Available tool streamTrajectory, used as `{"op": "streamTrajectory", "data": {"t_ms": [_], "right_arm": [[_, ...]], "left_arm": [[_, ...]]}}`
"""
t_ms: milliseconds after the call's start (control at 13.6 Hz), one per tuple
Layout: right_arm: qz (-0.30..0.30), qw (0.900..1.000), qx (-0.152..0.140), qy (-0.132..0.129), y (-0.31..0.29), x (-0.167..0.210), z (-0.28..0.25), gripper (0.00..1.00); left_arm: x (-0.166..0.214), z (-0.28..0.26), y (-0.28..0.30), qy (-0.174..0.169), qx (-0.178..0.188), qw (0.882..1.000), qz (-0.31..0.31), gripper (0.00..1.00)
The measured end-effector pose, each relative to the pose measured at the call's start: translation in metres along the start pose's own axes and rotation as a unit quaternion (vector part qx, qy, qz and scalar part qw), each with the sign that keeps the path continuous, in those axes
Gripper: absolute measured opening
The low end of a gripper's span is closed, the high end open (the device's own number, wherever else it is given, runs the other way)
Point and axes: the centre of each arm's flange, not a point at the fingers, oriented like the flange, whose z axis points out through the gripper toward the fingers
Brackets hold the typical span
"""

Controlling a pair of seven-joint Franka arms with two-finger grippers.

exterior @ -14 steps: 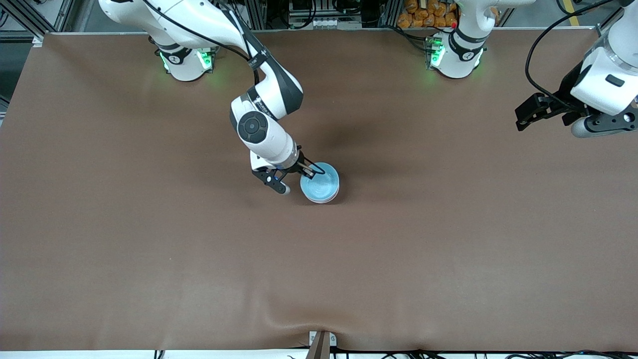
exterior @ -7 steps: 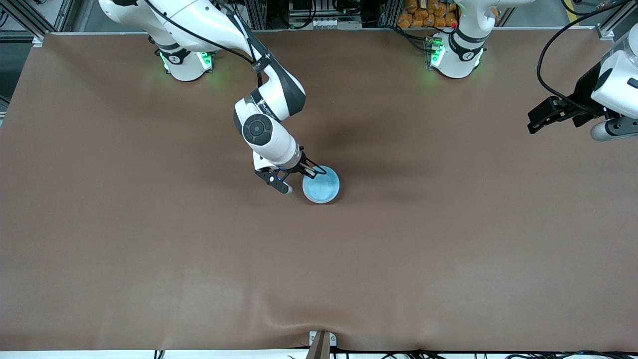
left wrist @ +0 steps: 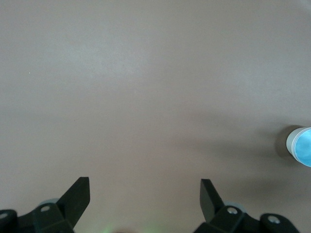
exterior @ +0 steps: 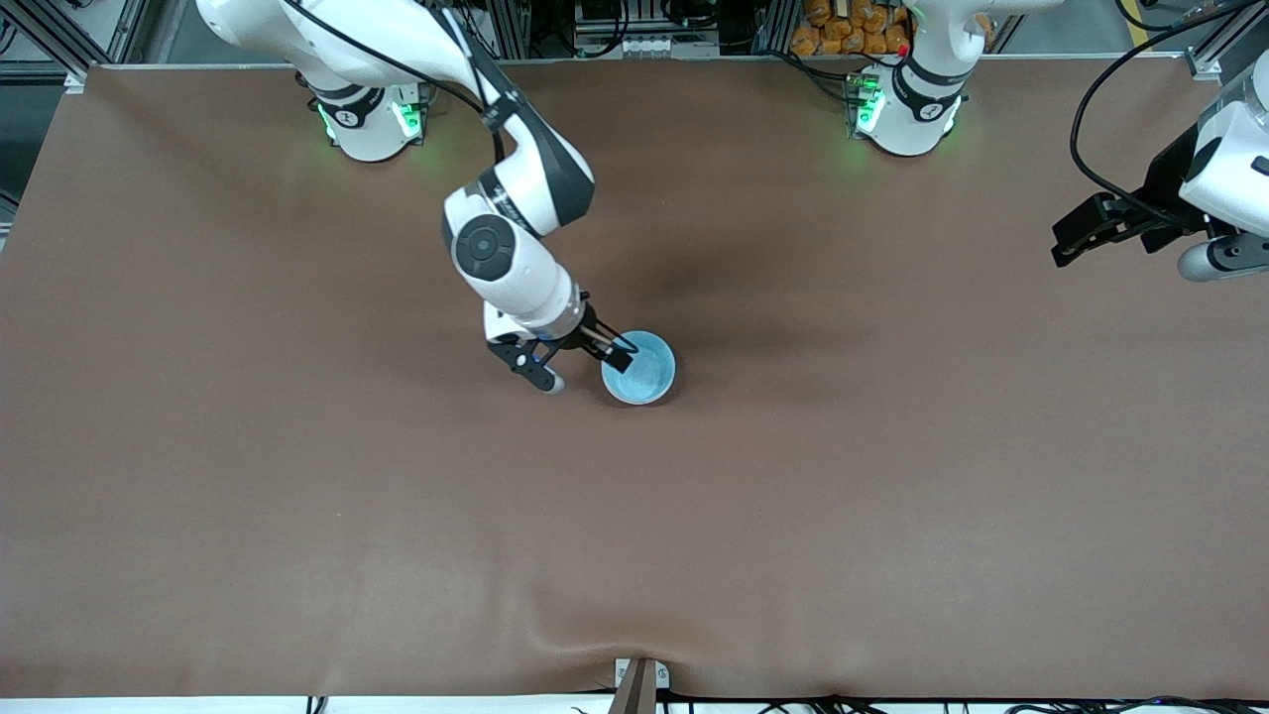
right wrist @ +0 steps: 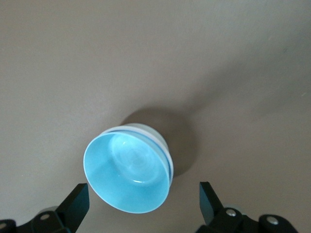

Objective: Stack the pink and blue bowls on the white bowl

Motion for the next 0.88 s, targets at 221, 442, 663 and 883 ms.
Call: {"op": "streamTrajectory", "data": {"t_ms": [221, 442, 663, 883], "right_arm": [[-0.054, 0.998, -0.029, -0.026, 0.031, 0.054, -0.054, 1.0], [-0.115, 0.991, -0.039, -0.052, 0.075, 0.112, -0.102, 1.0], [-0.192, 0.978, -0.033, -0.076, 0.132, 0.175, -0.141, 1.0], [-0.246, 0.967, -0.018, -0.063, 0.195, 0.233, -0.186, 1.0]], "left_arm": [[0.0, 0.008, 0.0, -0.008, 0.002, 1.0, -0.001, 1.0], [0.0, 0.009, -0.001, -0.01, 0.003, 1.0, -0.001, 1.0], [-0.003, 0.007, -0.008, -0.008, 0.003, 1.0, -0.006, 1.0], [-0.005, 0.004, -0.023, -0.004, 0.004, 1.0, -0.008, 1.0]]}}
